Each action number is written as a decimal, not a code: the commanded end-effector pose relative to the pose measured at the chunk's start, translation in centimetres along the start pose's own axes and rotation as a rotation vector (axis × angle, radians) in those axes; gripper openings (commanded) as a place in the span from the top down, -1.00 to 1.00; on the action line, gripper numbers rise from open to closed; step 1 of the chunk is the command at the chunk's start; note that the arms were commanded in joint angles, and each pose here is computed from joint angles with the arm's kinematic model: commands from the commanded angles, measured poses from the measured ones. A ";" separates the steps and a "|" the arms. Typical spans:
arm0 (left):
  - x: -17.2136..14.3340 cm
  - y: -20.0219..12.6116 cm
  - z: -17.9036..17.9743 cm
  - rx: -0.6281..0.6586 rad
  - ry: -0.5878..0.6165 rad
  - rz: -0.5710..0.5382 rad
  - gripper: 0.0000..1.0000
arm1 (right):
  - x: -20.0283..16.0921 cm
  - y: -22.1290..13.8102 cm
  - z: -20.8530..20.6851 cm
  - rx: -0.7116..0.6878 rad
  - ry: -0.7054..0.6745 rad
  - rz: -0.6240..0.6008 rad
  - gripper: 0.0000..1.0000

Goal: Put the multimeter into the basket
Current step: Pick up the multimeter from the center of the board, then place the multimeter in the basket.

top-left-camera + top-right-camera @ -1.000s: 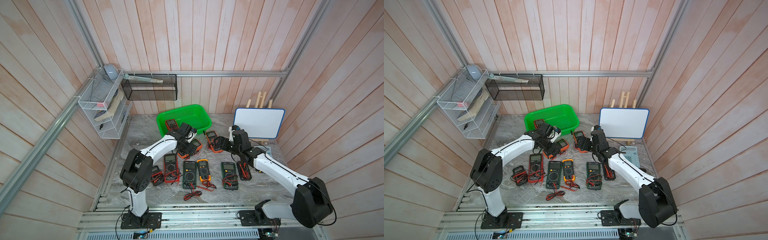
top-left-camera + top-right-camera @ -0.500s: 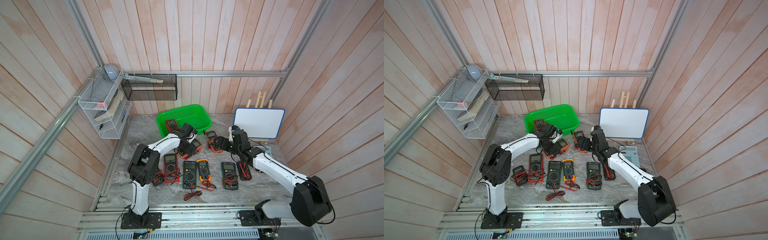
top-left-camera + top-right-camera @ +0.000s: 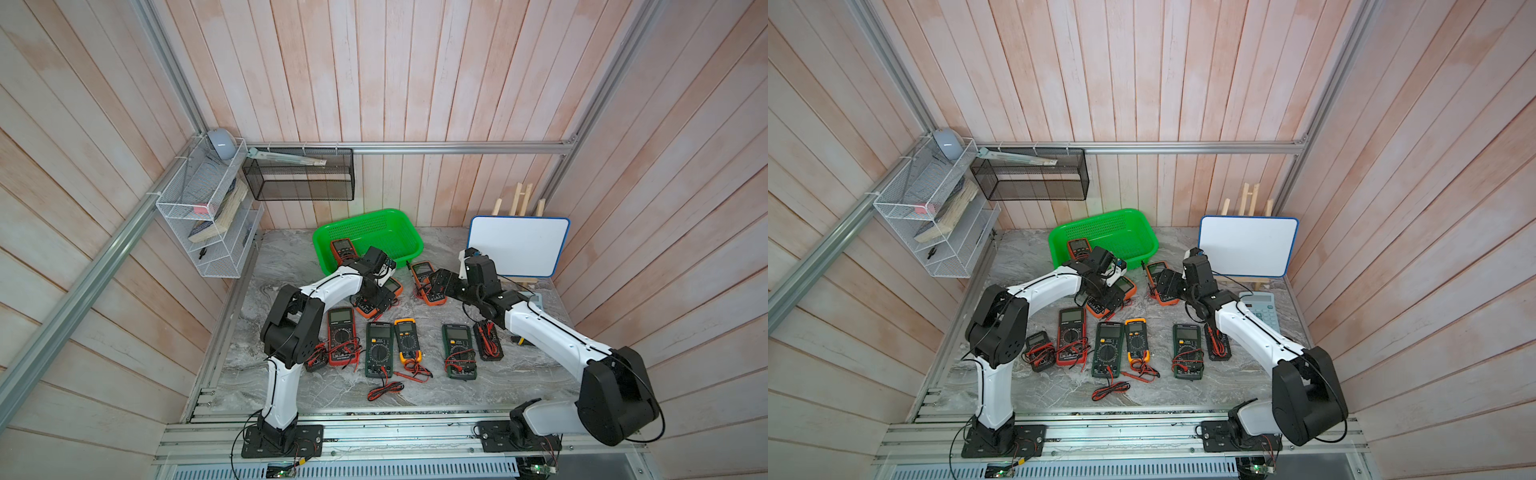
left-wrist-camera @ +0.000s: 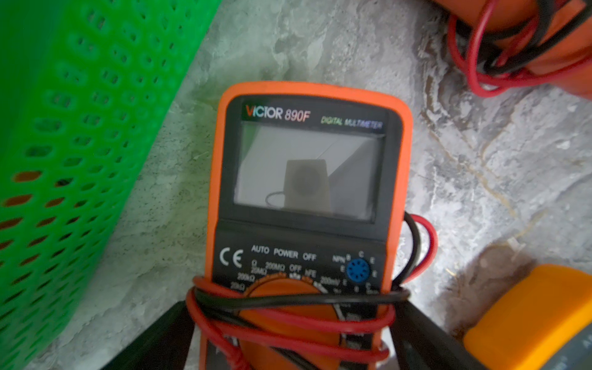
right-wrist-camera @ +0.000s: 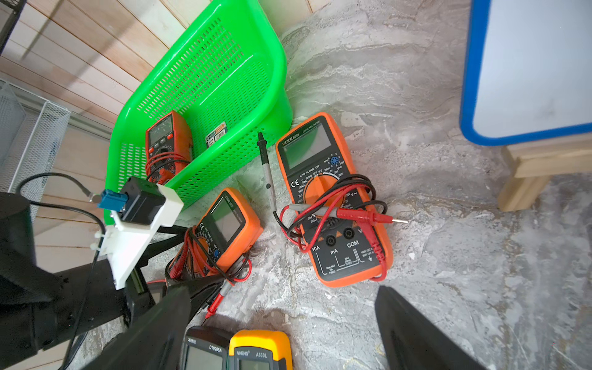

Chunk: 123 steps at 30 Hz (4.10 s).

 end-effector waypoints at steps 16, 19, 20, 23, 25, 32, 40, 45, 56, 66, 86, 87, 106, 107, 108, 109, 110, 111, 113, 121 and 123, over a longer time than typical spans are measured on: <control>-1.3 2.4 0.1 -0.042 -0.068 0.022 0.33 | 2.0 -1.6 0.7 0.015 -0.016 -0.042 -0.92; -1.1 2.0 0.0 -0.053 -0.078 0.011 0.78 | 2.0 -1.7 0.6 0.012 -0.015 -0.045 -0.92; -1.1 1.8 0.0 -0.052 -0.081 0.007 0.97 | 2.1 -1.7 0.6 0.012 -0.015 -0.046 -0.92; -0.6 0.8 -0.4 -0.061 -0.078 -0.022 1.00 | 2.1 -1.6 0.5 0.012 -0.013 -0.047 -0.92; -0.2 -0.1 -0.4 -0.062 -0.083 -0.046 1.00 | 2.0 -1.5 0.5 0.013 -0.013 -0.044 -0.92; 1.2 -4.5 -1.0 -0.100 -0.098 -0.160 1.00 | 2.2 -0.9 0.6 0.015 -0.015 -0.036 -0.92; 1.4 -7.0 -1.2 -0.111 -0.103 -0.212 1.00 | 2.5 -0.3 0.8 0.025 -0.011 -0.033 -0.92; 2.3 -9.9 -1.9 -0.158 -0.115 -0.297 1.00 | 2.7 -0.2 0.9 0.026 -0.011 -0.037 -0.92; 7.7 -16.9 -0.6 -0.187 -0.276 -0.565 1.00 | 3.6 0.8 1.2 0.028 -0.022 -0.037 -0.92; 14.4 -16.7 3.3 -0.125 -0.515 -0.755 1.00 | 4.1 2.1 1.6 0.042 -0.029 -0.034 -0.92; 18.9 -6.2 6.9 -0.002 -0.774 -0.810 1.00 | 5.3 3.8 1.2 0.032 -0.066 -0.011 -0.91; 19.0 -5.9 7.3 0.012 -0.791 -0.808 1.00 | 5.2 3.8 1.2 0.031 -0.067 -0.007 -0.92; 16.7 0.4 9.5 0.138 -0.969 -0.668 1.00 | 4.8 3.8 1.0 0.033 -0.060 0.004 -0.92; 16.4 0.3 9.5 0.142 -0.968 -0.664 1.00 | 4.8 3.8 1.0 0.035 -0.058 0.003 -0.91; 16.0 0.3 9.6 0.150 -0.971 -0.657 1.00 | 4.7 3.8 1.0 0.034 -0.056 0.005 -0.92; 15.7 0.2 9.5 0.155 -0.972 -0.654 1.00 | 4.7 3.7 1.1 0.037 -0.056 0.004 -0.91; 15.4 0.1 9.5 0.158 -0.972 -0.648 1.00 | 4.6 3.7 1.1 0.037 -0.054 0.005 -0.92; 15.0 0.0 9.6 0.163 -0.972 -0.643 1.00 | 4.6 3.7 1.0 0.038 -0.050 0.005 -0.92; 14.2 -0.1 9.7 0.178 -0.974 -0.631 1.00 | 4.5 3.7 1.1 0.041 -0.045 0.004 -0.91; 11.3 -1.1 10.0 0.219 -0.985 -0.610 1.00 | 4.1 3.7 1.9 0.057 -0.046 0.007 -0.91; 10.7 -1.3 10.0 0.227 -0.983 -0.610 1.00 | 3.9 3.8 2.0 0.059 -0.044 0.008 -0.91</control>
Point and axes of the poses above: each gripper's point midway between its finger pads, its own y axis out along the fingers, its own z axis along the line the jaws close on, x = y × z, the point moved 7 cm from there along -y, back along the fingers, and after that the axes turned 12 degrees about -y, right-handed, at the moved point
